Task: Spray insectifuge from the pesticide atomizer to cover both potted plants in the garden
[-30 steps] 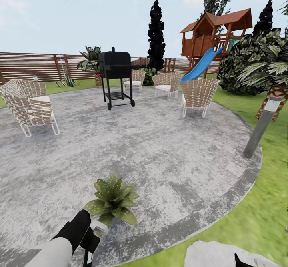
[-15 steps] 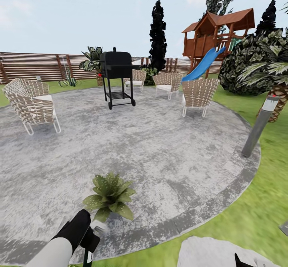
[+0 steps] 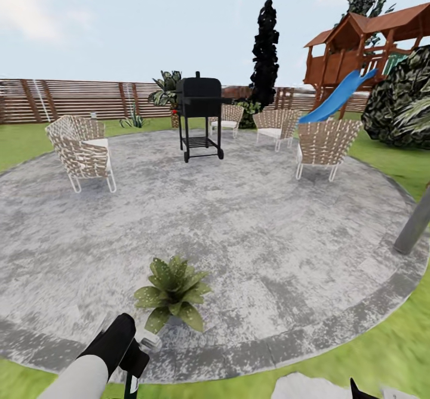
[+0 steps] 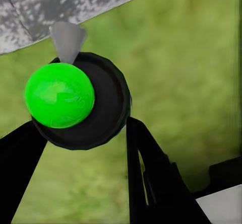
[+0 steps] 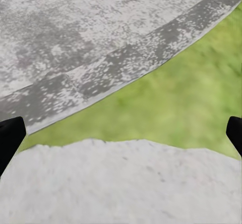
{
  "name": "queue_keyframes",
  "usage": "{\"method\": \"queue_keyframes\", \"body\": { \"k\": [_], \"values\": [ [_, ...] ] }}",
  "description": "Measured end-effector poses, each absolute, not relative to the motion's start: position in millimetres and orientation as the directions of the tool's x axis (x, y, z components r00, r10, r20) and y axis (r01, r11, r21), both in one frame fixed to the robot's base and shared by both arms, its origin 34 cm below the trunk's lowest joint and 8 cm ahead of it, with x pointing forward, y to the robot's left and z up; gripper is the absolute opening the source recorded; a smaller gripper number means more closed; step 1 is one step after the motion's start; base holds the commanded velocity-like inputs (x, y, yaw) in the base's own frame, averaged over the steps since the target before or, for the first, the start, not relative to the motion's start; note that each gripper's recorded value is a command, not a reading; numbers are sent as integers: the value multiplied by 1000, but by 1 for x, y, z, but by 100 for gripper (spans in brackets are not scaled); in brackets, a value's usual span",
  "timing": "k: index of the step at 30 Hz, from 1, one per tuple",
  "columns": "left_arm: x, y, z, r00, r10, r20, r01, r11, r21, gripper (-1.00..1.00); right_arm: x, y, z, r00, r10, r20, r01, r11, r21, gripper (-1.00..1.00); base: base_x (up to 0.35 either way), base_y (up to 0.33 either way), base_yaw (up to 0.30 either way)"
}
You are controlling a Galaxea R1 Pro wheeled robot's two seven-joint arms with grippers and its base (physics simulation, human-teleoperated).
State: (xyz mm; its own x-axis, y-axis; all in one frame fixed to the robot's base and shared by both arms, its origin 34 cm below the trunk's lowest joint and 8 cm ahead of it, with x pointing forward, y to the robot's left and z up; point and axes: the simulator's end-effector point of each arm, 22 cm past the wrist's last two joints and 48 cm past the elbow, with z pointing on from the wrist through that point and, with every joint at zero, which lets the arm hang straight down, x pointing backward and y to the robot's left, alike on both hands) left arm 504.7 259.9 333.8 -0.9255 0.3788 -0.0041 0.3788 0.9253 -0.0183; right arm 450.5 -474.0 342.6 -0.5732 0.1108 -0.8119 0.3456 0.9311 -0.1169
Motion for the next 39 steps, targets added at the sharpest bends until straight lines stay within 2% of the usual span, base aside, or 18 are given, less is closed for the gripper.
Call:
{"method": "queue_keyframes", "body": {
  "k": [14,18,24,39],
  "values": [
    [505,257,334,-925,379,-6,379,925,-22,-100,450,-474,343,-573,111,-812,346,931,-117,100,101,-263,271],
    [505,250,334,-924,382,-9,382,924,-31,-100,450,-474,343,-573,111,-812,346,931,-118,100,78,-192,52],
    [513,184,342,-907,418,-53,421,902,-96,-100,450,-475,343,-572,110,-813,348,930,-119,100,5,-13,3],
    [511,168,343,-902,426,-65,431,894,-121,-100,450,-476,343,-572,111,-812,349,930,-119,100,0,0,0]
  ]
}}
